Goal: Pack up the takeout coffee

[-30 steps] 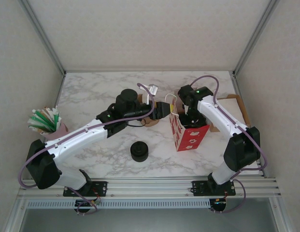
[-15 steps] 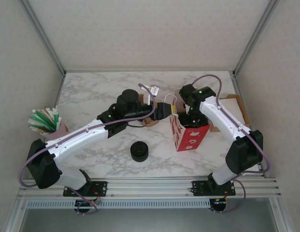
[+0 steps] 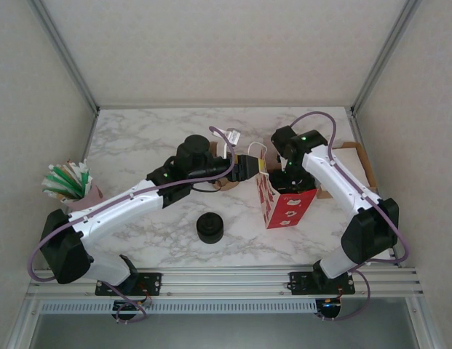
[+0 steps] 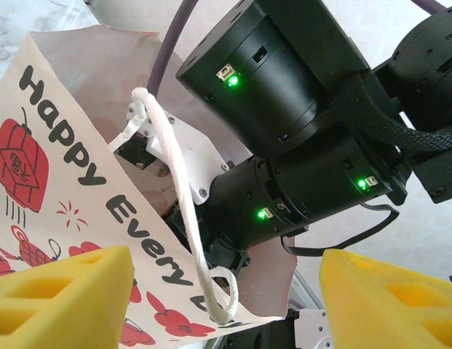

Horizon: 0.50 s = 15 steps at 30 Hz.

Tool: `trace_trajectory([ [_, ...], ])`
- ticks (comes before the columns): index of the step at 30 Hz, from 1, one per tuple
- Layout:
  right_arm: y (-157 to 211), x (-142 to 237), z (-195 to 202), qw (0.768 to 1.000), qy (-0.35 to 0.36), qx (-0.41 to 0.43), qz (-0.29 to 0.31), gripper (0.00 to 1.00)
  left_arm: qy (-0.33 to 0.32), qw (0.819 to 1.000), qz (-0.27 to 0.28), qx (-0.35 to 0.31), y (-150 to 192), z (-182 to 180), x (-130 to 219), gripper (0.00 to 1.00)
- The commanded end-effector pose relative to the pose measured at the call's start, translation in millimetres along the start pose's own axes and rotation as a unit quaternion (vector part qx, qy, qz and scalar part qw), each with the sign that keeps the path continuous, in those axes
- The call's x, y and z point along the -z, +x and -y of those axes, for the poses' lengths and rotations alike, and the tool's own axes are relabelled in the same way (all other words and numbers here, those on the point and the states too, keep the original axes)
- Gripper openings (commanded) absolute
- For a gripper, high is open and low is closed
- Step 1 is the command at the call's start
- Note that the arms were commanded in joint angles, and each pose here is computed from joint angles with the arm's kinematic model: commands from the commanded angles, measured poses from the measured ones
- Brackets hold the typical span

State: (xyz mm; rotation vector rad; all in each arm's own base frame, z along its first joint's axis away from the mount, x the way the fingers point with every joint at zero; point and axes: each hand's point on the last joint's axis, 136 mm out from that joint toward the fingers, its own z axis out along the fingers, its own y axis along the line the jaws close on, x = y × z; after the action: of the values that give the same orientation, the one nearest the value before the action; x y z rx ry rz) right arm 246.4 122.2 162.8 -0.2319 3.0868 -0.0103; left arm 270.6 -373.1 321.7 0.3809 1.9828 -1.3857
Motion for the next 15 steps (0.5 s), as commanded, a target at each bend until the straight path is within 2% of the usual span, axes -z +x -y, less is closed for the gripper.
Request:
trace_trajectory([
  [1,1.7,17.7,4.4,1.000,0.001,-0.009,0.017,0.87,0.006,1.000,0.014,-0.020,-12.0,13.1,1.2,0.68],
  [15,0.5,28.3,3.3,1.000,-0.004,-0.010,0.028,0.87,0.005,1.000,0.012,-0.021,-11.7,12.0,-0.3,0.68],
])
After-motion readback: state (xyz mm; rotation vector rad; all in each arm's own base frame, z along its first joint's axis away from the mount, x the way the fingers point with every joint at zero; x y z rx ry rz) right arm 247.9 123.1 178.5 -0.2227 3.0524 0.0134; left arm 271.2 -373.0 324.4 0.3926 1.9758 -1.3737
